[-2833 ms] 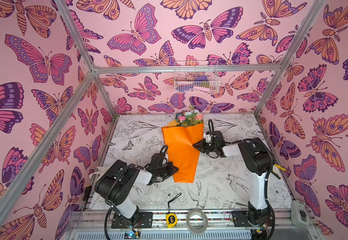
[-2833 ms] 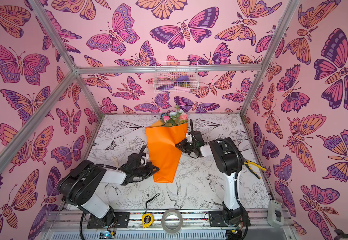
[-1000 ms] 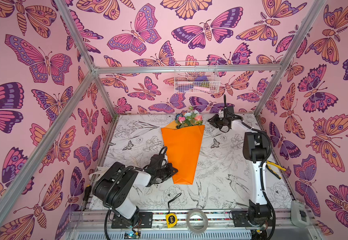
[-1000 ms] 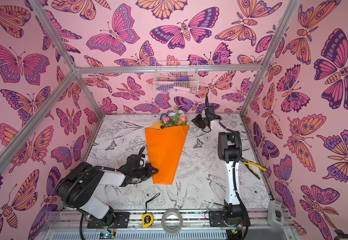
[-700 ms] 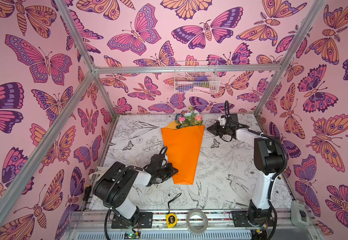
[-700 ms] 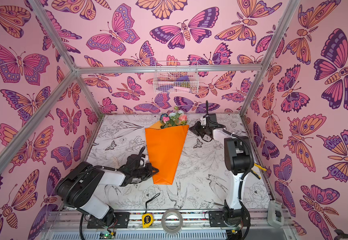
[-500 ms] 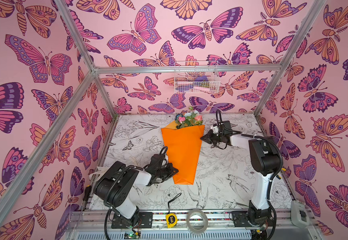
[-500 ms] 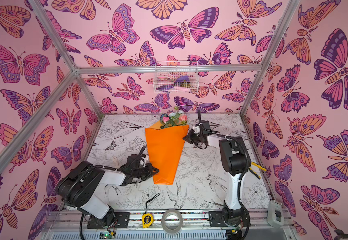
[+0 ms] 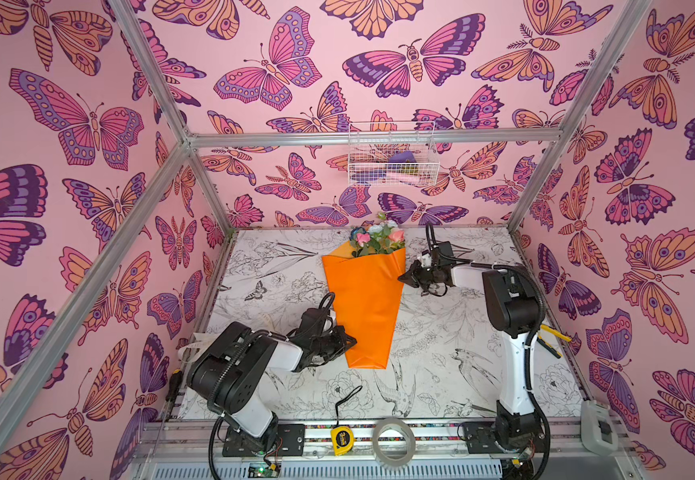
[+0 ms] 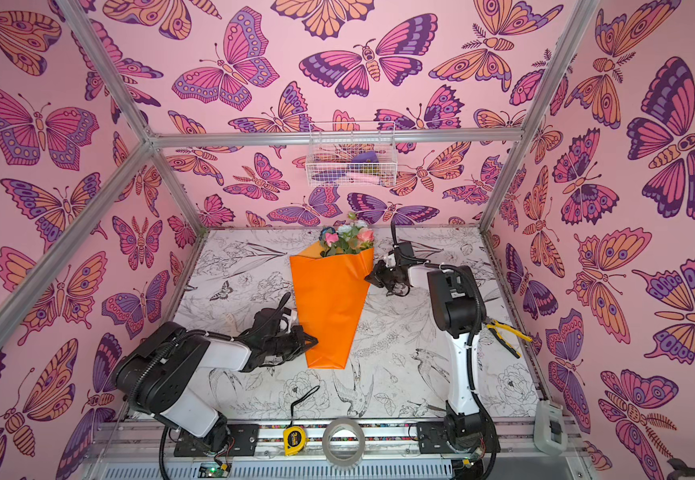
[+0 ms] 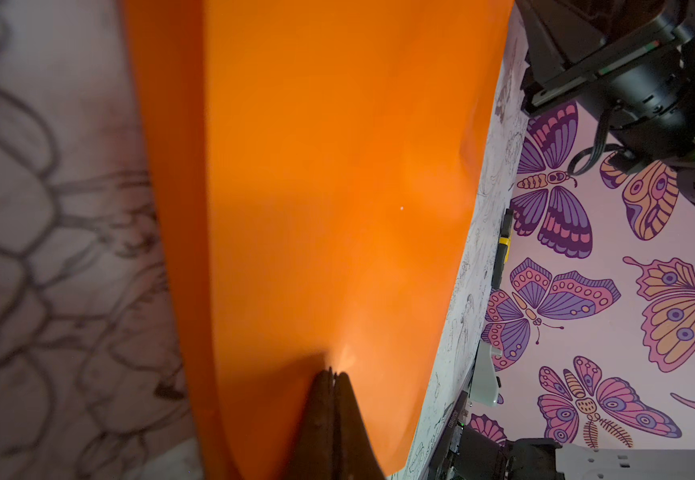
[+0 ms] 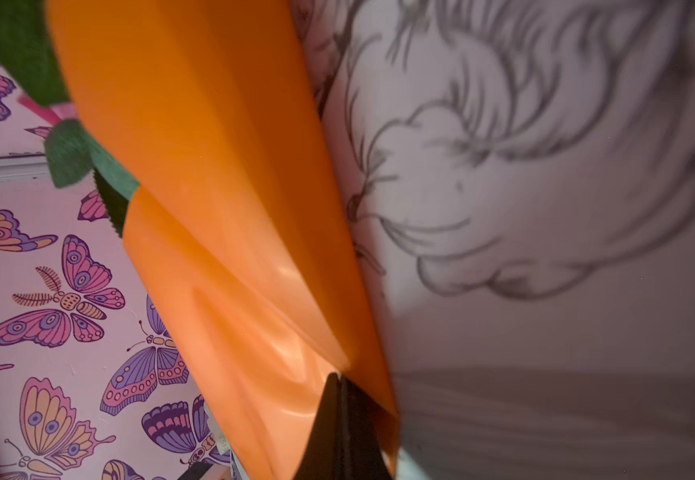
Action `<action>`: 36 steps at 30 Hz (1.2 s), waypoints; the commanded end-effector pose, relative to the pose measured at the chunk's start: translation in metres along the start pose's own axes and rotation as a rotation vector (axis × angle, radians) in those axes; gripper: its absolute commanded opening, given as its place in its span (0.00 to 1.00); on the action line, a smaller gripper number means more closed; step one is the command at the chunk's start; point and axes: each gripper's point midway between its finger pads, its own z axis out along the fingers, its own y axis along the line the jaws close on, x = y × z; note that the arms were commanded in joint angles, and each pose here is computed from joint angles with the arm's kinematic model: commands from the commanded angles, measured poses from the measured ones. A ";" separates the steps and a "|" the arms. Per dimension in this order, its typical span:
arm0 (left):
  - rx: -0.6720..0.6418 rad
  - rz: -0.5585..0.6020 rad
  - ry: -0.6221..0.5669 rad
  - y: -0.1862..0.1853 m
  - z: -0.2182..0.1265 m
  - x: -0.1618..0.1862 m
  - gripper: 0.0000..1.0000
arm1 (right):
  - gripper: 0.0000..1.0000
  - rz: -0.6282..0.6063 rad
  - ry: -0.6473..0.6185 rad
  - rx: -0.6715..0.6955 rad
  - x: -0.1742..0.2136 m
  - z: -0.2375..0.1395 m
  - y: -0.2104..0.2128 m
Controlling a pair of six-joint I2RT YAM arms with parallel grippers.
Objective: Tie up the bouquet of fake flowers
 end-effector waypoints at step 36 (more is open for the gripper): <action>-0.062 -0.003 0.052 0.013 -0.004 0.013 0.17 | 0.37 -0.086 -0.288 0.056 -0.132 -0.072 0.042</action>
